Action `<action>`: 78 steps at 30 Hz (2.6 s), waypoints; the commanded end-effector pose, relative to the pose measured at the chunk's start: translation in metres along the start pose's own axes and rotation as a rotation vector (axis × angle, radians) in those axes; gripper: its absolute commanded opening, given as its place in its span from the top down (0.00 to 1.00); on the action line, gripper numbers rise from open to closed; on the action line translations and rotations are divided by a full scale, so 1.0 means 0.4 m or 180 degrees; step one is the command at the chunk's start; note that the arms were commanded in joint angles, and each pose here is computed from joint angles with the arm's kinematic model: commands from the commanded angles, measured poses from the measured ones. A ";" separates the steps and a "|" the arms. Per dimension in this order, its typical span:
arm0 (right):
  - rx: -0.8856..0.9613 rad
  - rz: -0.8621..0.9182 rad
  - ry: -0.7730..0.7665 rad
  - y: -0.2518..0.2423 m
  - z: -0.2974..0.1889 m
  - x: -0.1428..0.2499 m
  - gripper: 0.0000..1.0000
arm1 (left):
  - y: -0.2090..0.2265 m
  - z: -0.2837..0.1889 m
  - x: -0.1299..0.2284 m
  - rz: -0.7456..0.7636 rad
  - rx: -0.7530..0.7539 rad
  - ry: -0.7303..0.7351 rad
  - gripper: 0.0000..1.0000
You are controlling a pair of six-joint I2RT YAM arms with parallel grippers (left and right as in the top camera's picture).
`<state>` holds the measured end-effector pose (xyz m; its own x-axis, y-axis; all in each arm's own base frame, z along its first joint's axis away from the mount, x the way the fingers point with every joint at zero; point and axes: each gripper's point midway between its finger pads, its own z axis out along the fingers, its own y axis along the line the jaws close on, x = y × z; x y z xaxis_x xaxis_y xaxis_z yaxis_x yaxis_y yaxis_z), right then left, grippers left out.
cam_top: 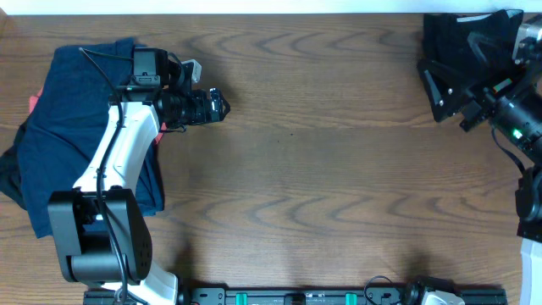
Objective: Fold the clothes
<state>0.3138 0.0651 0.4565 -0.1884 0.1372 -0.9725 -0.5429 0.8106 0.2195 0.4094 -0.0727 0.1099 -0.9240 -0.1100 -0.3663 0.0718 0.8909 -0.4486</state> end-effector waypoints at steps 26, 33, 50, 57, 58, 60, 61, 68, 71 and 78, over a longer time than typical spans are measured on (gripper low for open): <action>0.1600 -0.0279 0.0151 -0.188 -0.122 0.612 0.01 | 0.005 0.010 0.012 0.0045 -0.0036 0.0050 0.02; 0.1532 -0.0320 0.0090 -0.184 -0.132 0.744 0.01 | 0.005 0.010 0.012 0.0046 -0.0036 0.0050 0.02; 0.1545 -0.0469 -0.0280 -0.172 -0.155 0.732 0.01 | 0.005 0.010 0.012 0.0044 -0.0036 0.0051 0.02; 0.1549 -0.0464 -0.0271 -0.173 -0.155 0.733 0.01 | 0.005 0.010 0.012 0.0045 -0.0036 0.0050 0.02; 0.1549 -0.0464 -0.0271 -0.173 -0.155 0.733 0.01 | 0.005 0.010 0.012 0.0044 -0.0036 0.0051 0.02; 0.1549 -0.0464 -0.0271 -0.173 -0.155 0.733 0.01 | 0.005 0.010 0.012 0.0045 -0.0036 0.0050 0.02; 0.1549 -0.0464 -0.0271 -0.173 -0.155 0.733 0.01 | 0.005 0.010 0.012 0.0045 -0.0036 0.0050 0.02; 0.1549 -0.0464 -0.0271 -0.173 -0.155 0.733 0.01 | 0.005 0.010 0.012 0.0045 -0.0036 0.0050 0.02; 0.1549 -0.0464 -0.0271 -0.173 -0.155 0.733 0.01 | 0.005 0.010 0.012 0.0045 -0.0036 0.0050 0.02; 0.1549 -0.0464 -0.0271 -0.173 -0.155 0.733 0.01 | -0.006 -0.009 0.000 0.0138 -0.0027 -0.0036 0.02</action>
<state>0.2454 0.0135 0.1618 -0.0635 0.0408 -0.9971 -0.1097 0.9928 0.0476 0.4093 -0.0721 0.1093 -0.9240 -0.1091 -0.3664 0.0712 0.8925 -0.4454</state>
